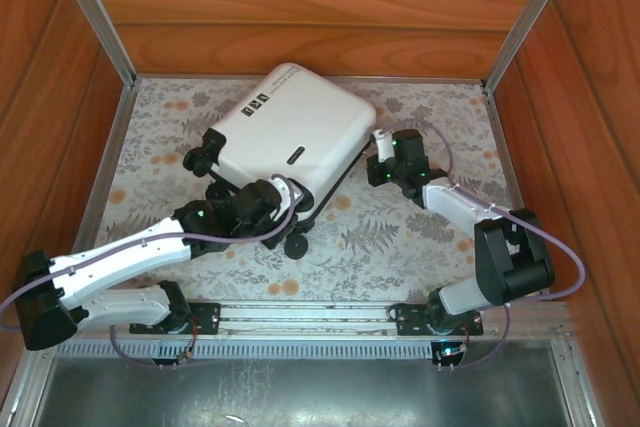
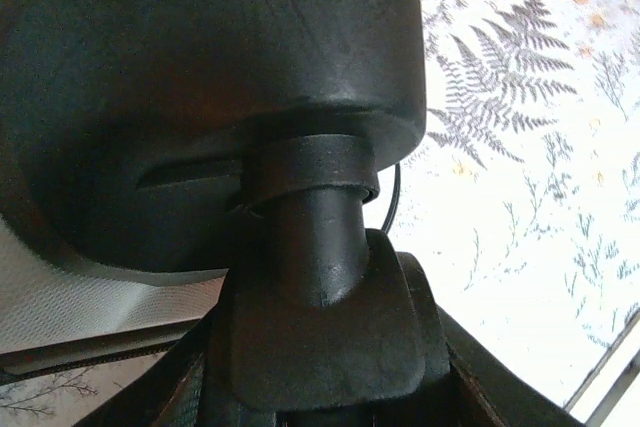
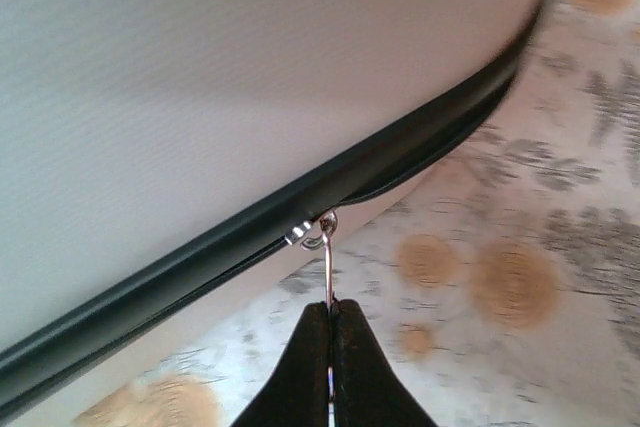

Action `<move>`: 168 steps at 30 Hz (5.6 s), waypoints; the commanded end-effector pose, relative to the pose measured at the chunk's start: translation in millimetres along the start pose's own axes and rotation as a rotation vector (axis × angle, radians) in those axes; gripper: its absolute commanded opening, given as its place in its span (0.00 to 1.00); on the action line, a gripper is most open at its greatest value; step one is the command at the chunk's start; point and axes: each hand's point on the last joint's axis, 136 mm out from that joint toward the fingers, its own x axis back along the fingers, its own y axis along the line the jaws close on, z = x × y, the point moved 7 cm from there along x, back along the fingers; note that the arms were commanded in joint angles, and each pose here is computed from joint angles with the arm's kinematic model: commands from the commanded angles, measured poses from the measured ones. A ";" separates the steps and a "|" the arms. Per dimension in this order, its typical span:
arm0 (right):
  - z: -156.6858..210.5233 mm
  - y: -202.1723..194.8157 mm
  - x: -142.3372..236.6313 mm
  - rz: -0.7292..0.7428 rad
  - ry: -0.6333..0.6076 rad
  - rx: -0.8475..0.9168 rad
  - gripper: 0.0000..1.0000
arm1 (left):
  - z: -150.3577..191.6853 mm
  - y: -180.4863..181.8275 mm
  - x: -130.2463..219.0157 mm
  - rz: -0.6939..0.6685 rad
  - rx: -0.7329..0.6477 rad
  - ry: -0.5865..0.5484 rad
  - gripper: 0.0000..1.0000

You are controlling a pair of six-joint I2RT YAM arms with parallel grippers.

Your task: Pack the luggage

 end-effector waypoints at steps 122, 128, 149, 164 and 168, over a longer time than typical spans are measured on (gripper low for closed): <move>-126.9 -1.4 -28.5 -0.421 0.189 -0.005 0.27 | 6.9 181.6 -5.0 -0.559 0.973 0.215 0.25; -101.0 22.2 -4.2 -0.424 0.149 -0.022 0.22 | -57.5 213.1 -45.2 -0.447 0.851 0.200 0.24; -20.1 170.2 56.5 -0.399 0.051 0.138 0.21 | -169.9 280.3 27.9 -0.826 0.505 -0.072 0.72; 9.9 95.4 33.3 -0.385 0.102 -0.454 0.54 | 12.6 218.6 117.2 -1.022 0.951 -0.167 0.75; 18.6 101.1 24.1 -0.461 0.132 -0.496 0.56 | 49.9 220.4 98.8 -0.892 1.104 -0.096 0.74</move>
